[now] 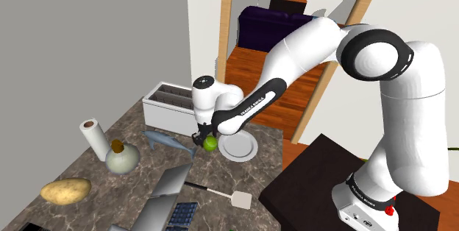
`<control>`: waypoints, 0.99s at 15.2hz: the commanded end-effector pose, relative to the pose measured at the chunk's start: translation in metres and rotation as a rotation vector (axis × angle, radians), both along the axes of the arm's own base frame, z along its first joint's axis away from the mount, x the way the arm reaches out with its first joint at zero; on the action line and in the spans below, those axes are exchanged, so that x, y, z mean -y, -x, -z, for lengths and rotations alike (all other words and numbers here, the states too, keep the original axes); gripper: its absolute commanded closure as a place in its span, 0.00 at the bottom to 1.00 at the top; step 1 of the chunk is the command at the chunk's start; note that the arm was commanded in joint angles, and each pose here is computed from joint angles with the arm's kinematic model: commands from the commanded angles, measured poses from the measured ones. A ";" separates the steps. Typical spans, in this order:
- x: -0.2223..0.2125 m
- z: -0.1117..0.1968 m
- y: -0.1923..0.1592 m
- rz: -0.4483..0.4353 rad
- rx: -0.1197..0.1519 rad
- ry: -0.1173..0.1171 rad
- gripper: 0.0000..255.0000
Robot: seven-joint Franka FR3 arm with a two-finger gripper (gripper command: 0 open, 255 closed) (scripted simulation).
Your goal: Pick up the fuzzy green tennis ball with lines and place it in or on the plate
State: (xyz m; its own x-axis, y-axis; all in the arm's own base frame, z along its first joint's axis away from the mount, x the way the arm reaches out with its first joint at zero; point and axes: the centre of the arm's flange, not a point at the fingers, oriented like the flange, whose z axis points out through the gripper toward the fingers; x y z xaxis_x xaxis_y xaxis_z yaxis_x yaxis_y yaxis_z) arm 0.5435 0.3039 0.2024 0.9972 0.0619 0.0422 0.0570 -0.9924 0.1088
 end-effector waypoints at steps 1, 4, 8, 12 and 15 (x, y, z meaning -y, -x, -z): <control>0.001 -0.012 0.000 0.000 0.000 0.000 1.00; 0.014 -0.020 0.003 0.000 0.000 0.000 1.00; 0.065 -0.022 0.016 0.000 0.000 0.000 1.00; 0.116 -0.024 0.029 0.000 0.000 0.000 1.00; 0.151 -0.026 0.038 0.000 0.000 0.000 1.00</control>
State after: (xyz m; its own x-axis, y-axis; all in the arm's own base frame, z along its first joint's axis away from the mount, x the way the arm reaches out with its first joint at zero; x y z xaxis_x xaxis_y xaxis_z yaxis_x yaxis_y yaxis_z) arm 0.5081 0.1646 0.2287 0.9973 0.0607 0.0417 0.0559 -0.9924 0.1093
